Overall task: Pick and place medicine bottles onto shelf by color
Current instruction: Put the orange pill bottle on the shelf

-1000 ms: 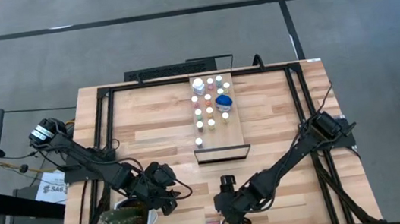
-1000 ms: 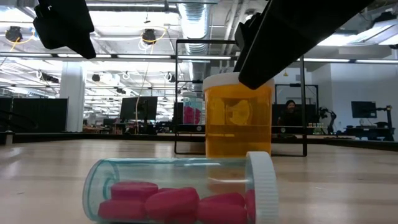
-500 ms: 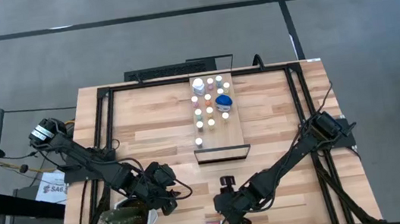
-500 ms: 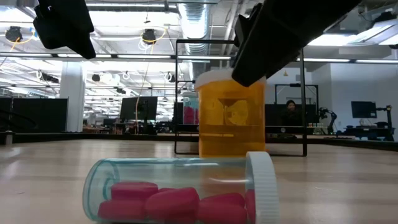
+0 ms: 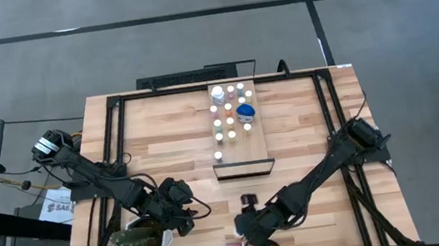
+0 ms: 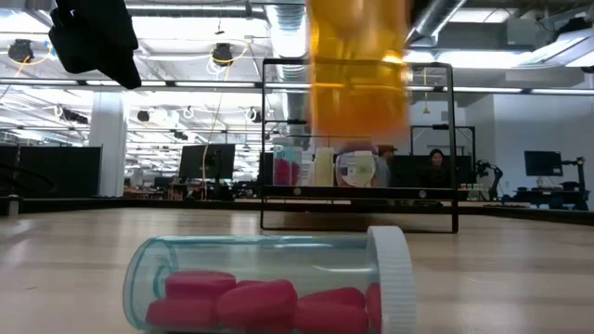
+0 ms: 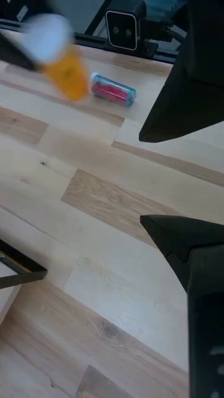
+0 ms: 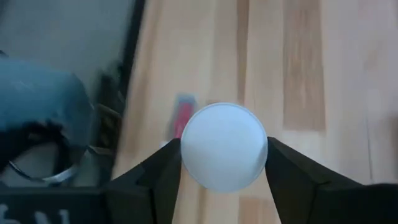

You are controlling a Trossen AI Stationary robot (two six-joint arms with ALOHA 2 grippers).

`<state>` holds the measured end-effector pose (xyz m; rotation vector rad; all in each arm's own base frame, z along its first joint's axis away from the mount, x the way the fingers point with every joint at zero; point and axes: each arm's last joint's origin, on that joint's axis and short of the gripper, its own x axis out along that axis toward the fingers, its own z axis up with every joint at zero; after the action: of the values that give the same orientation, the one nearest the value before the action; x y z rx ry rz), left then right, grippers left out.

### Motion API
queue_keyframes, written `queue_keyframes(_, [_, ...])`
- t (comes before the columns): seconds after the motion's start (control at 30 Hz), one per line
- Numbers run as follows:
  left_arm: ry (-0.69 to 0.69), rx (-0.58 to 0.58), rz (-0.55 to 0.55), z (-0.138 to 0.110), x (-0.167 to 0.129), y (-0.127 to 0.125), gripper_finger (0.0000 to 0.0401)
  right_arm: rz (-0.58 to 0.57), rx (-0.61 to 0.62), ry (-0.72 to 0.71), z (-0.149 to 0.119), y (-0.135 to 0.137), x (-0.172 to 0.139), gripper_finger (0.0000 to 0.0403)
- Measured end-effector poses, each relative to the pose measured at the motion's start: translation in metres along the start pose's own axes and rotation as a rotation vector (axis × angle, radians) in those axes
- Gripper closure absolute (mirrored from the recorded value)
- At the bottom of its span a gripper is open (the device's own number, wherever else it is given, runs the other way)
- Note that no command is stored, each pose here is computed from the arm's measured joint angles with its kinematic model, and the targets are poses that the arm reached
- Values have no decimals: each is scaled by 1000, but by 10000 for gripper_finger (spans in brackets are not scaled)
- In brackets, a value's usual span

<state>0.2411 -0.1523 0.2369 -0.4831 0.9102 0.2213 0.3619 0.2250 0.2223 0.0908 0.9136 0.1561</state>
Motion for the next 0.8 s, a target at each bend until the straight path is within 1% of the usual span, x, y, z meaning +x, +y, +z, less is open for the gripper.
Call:
queue_keyframes(0.03, [0, 0, 0, 0, 0, 0, 214, -4, -6, 7, 3, -1, -9, 183])
queue_keyframes(0.1, [5, 3, 7, 0, 0, 1, 214, 4, -1, -30, 13, -2, -24, 185])
queue_keyframes(0.23, [11, 6, 16, -1, 0, 2, 214, -14, 16, -96, 27, -14, -69, 195])
queue_keyframes(0.33, [8, 5, 9, -1, 0, 1, 214, -68, 42, -138, 32, -28, -106, 195])
queue_keyframes(0.4, [11, 7, 13, -1, 0, 1, 214, -88, 68, -210, 38, -37, -133, 191])
queue_keyframes(0.53, [10, 6, 10, -1, 0, 1, 214, -146, 109, -312, 40, -56, -181, 184])
queue_keyframes(0.67, [11, 6, 10, -1, 0, 1, 214, -286, 129, -292, 30, -78, -209, 184])
queue_keyframes(0.8, [10, 5, 10, -1, 0, 1, 214, -485, 186, -175, 18, -104, -211, 185])
